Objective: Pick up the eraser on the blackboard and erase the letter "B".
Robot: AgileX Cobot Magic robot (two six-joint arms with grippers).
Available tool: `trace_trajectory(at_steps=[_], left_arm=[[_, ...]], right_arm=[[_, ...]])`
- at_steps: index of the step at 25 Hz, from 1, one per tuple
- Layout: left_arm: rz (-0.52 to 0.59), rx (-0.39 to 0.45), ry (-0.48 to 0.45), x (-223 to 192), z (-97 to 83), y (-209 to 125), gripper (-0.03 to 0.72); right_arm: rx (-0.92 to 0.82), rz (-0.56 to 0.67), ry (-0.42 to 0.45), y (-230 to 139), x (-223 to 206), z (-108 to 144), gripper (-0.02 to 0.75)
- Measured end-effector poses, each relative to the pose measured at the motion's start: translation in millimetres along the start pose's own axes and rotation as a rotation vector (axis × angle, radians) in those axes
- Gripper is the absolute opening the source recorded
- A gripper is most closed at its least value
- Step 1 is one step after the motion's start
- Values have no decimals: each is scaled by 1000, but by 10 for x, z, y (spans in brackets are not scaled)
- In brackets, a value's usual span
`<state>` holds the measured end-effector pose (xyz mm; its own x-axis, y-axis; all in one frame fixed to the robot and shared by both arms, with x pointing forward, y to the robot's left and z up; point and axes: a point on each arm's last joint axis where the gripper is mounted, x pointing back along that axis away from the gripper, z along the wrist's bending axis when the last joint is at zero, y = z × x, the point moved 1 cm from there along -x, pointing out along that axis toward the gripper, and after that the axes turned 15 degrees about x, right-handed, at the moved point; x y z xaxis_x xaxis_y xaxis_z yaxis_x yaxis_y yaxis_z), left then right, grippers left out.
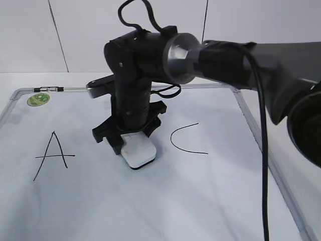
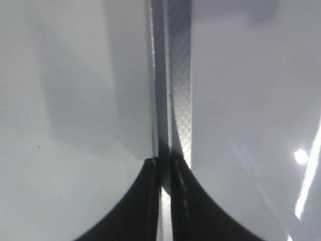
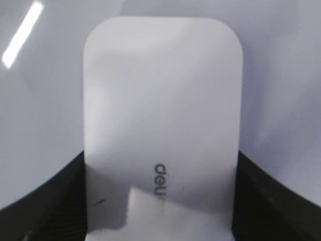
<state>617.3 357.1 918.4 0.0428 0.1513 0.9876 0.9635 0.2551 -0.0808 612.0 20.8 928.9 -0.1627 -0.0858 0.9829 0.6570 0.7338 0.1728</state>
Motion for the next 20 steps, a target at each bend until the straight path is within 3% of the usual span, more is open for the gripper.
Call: trace_trajectory(at_steps=[6,9,16,20], left_arm=[[0,0,0,0,0,0,13],[0,0,0,0,0,0,13],[2,0,0,0,0,-3,13],[3,-1,2,0,2,-3,13]], right_arm=[[-87,-44,-37,-30,-18,-465,532],[-99,-53,-45,-36,-28,-540,532],[-36,-64,12,9,-4,-447,532],[14,-82,71,123,42,-215,532]])
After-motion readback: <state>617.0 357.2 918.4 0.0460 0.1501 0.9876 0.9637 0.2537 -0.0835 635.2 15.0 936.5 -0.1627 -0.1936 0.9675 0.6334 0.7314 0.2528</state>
